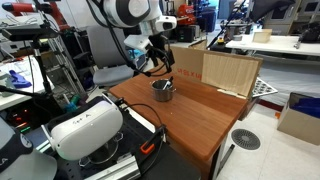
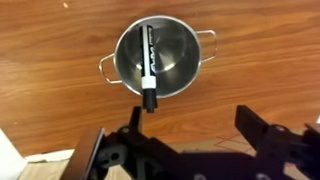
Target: Put the marker in the pot
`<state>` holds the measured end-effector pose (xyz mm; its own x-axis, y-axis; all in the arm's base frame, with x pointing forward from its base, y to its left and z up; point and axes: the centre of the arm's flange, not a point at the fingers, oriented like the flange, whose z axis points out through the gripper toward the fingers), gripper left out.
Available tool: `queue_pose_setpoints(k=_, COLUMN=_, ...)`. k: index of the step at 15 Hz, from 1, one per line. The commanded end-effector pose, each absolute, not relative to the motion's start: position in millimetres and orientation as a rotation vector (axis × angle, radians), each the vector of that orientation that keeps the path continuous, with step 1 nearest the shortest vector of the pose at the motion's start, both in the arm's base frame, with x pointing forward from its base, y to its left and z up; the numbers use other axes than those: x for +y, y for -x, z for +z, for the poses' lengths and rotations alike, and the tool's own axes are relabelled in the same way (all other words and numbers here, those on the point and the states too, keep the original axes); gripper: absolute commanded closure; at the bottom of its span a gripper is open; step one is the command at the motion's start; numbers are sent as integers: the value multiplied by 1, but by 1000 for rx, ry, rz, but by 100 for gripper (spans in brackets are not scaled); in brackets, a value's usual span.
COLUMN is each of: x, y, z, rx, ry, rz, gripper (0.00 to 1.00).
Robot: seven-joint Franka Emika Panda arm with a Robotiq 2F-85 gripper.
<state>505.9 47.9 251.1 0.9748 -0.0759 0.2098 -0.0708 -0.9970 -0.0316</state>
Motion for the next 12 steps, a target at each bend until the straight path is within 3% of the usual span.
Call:
queue_pose_setpoints(k=1, x=49, y=-484, z=277, rx=126, ry=3056, rz=-281, gripper=0)
queue_pose_setpoints(k=12, x=54, y=-488, z=270, rx=136, ry=3066, rz=-294, gripper=0)
